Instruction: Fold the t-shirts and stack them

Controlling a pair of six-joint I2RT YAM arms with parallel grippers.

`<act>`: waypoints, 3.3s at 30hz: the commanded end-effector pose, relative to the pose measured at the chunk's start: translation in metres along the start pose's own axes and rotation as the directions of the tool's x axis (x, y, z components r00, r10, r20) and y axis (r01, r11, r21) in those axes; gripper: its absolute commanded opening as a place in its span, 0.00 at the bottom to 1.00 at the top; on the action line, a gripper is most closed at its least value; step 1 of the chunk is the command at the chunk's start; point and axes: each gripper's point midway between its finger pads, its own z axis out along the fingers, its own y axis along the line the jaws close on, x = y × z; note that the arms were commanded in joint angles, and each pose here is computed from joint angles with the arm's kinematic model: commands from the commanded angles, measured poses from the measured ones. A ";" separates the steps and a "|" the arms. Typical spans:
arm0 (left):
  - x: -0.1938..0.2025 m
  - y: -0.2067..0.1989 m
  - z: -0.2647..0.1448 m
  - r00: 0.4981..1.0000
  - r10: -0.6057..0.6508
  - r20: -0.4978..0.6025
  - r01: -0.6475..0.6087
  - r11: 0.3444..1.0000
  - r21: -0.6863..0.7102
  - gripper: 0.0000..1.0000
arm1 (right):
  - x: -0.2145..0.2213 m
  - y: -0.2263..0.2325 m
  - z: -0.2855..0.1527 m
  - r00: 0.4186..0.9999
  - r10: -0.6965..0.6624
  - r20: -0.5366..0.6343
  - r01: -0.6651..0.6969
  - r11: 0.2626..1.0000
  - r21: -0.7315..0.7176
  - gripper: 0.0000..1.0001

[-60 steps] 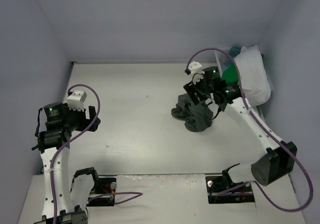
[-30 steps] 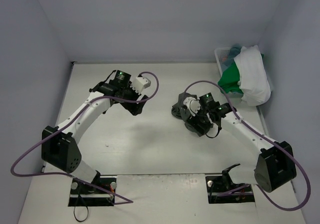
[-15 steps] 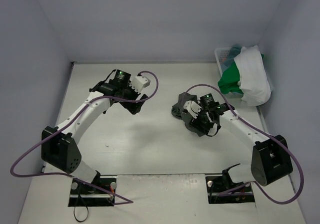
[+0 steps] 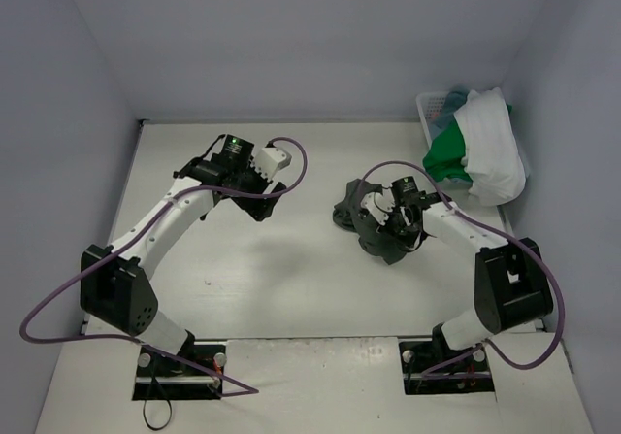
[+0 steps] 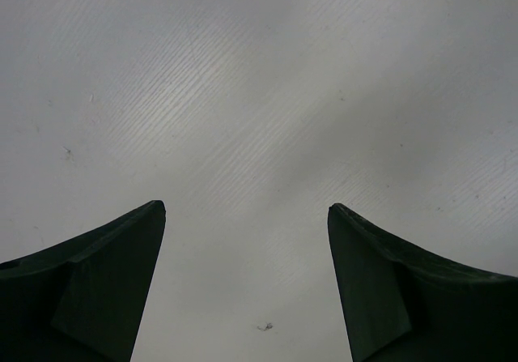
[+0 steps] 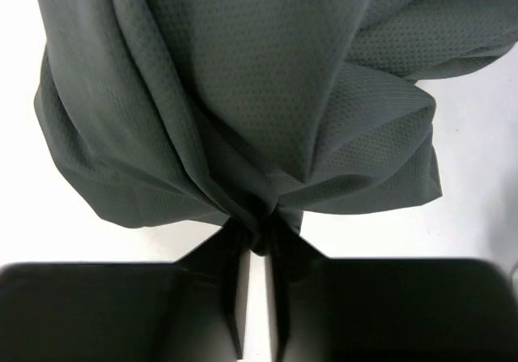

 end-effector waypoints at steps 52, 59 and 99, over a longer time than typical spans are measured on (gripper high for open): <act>-0.166 -0.121 0.155 0.907 0.090 0.411 -0.201 0.951 0.236 0.00 | -0.029 -0.042 -0.044 0.961 0.168 0.222 -0.181 0.983 0.038 0.00; -0.188 -0.055 0.109 0.887 0.148 0.438 -0.152 0.988 -0.025 0.00 | -0.037 -0.078 -0.059 0.936 0.212 0.283 -0.273 0.942 0.197 0.00; -0.130 0.010 -0.186 0.723 0.171 0.669 -0.104 0.985 -0.139 0.00 | -0.204 -0.059 -0.118 0.825 0.050 0.563 -0.102 0.993 0.060 0.00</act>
